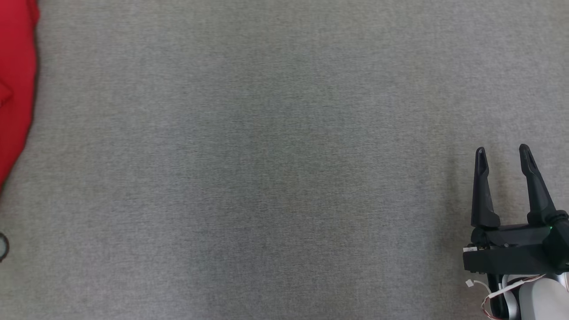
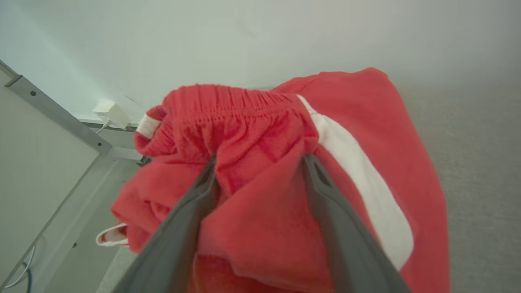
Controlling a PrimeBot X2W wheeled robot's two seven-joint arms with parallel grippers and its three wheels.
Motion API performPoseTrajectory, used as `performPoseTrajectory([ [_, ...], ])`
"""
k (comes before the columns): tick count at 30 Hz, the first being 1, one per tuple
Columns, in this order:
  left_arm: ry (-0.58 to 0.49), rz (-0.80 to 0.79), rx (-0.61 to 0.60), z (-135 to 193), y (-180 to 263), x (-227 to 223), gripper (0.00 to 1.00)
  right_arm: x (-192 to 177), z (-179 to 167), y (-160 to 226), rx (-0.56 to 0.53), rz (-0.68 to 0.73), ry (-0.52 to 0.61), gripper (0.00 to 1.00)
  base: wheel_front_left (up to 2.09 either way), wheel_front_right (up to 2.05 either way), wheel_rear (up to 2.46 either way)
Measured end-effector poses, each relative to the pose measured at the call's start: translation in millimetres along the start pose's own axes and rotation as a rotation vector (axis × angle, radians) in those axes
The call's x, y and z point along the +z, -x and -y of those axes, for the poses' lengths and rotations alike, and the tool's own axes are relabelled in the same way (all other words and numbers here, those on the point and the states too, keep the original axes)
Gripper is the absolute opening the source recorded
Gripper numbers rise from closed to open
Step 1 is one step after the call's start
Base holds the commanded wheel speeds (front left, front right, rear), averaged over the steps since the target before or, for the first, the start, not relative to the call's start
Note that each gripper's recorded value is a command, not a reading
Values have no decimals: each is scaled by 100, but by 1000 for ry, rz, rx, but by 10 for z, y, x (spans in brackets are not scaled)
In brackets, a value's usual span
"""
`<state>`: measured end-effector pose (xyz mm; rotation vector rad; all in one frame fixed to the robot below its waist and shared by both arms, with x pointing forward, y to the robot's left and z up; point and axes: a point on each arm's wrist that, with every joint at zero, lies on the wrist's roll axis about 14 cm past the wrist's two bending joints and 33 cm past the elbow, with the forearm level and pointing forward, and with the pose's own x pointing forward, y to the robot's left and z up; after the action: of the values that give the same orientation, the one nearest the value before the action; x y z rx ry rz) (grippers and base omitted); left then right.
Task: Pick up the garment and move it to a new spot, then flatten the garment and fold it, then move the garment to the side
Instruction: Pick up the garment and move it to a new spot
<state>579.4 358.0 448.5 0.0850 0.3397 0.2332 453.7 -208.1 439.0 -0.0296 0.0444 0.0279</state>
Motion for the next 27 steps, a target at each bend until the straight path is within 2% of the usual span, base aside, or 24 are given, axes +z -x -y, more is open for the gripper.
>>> performPoseTrajectory([
  [3,3,-143,-7,31,1,-328,100,-2,11,15,-3,-2,2,100,0,0,0],
  [4,0,-162,-11,39,12,-375,83,6,1,15,0,0,1,100,0,0,0],
  [5,11,-164,-9,35,16,-377,32,13,-14,14,3,2,-2,100,0,0,0],
  [6,8,-156,-10,33,15,-349,0,20,-17,14,3,3,-3,100,0,0,0],
  [11,-22,-3,-14,16,38,-13,0,82,-57,19,12,18,-8,100,0,0,0],
  [19,-95,447,-38,37,326,1404,0,237,-205,112,37,48,-53,100,0,0,0],
  [23,-88,640,-109,328,637,2105,0,355,-282,177,49,73,-80,100,0,0,0],
  [27,-117,792,-243,875,1032,2686,0,519,-266,261,39,112,-97,100,0,0,0],
])
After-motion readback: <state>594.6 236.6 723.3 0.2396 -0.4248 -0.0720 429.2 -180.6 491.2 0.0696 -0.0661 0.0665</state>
